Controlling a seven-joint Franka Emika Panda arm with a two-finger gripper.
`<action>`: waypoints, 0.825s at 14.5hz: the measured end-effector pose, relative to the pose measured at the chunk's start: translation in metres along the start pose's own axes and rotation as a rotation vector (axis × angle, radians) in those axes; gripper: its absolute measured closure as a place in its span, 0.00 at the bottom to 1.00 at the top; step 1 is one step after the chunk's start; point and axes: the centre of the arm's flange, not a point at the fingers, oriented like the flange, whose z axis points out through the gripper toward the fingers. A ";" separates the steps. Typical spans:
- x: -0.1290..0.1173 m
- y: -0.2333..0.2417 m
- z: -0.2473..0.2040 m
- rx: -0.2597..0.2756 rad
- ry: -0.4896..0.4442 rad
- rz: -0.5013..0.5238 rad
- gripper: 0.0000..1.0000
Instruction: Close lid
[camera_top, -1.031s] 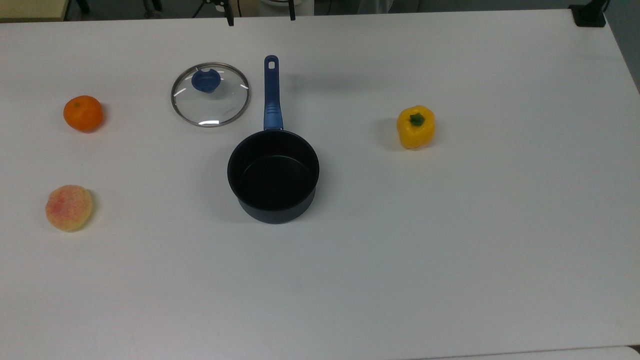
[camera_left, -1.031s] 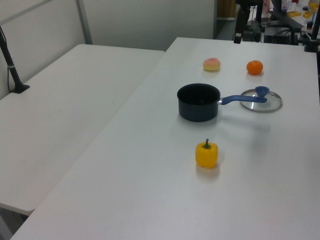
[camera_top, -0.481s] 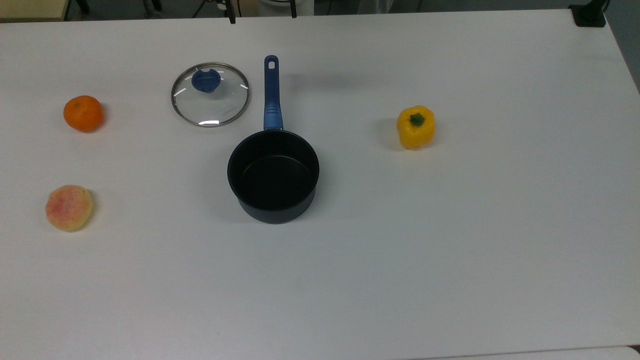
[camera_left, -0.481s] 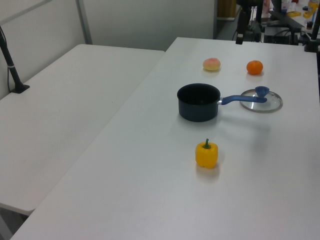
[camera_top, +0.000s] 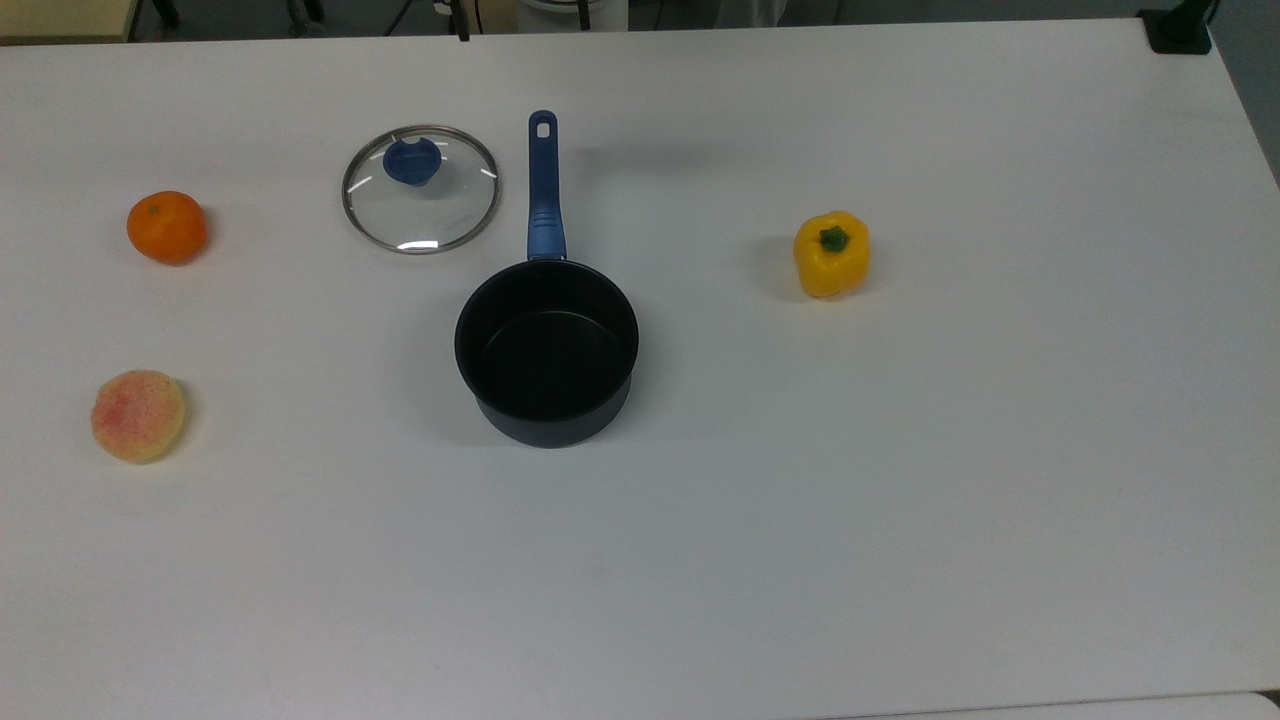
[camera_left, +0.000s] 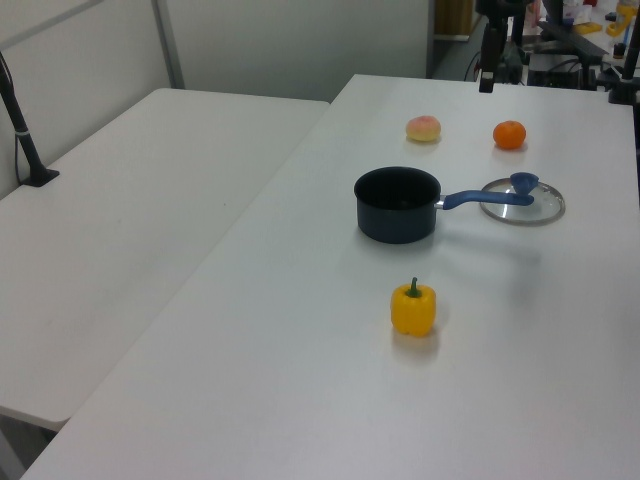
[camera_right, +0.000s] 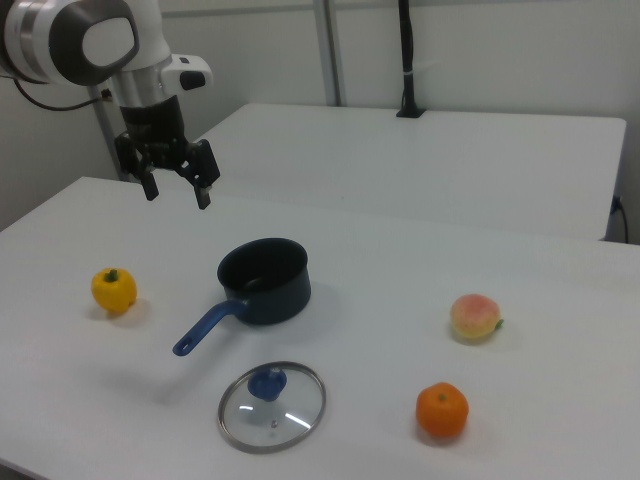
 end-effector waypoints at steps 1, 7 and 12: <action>0.000 0.000 0.000 -0.005 0.000 -0.001 0.00; -0.003 0.006 -0.006 -0.036 -0.004 0.002 0.00; -0.006 0.016 -0.010 -0.099 -0.022 0.002 0.00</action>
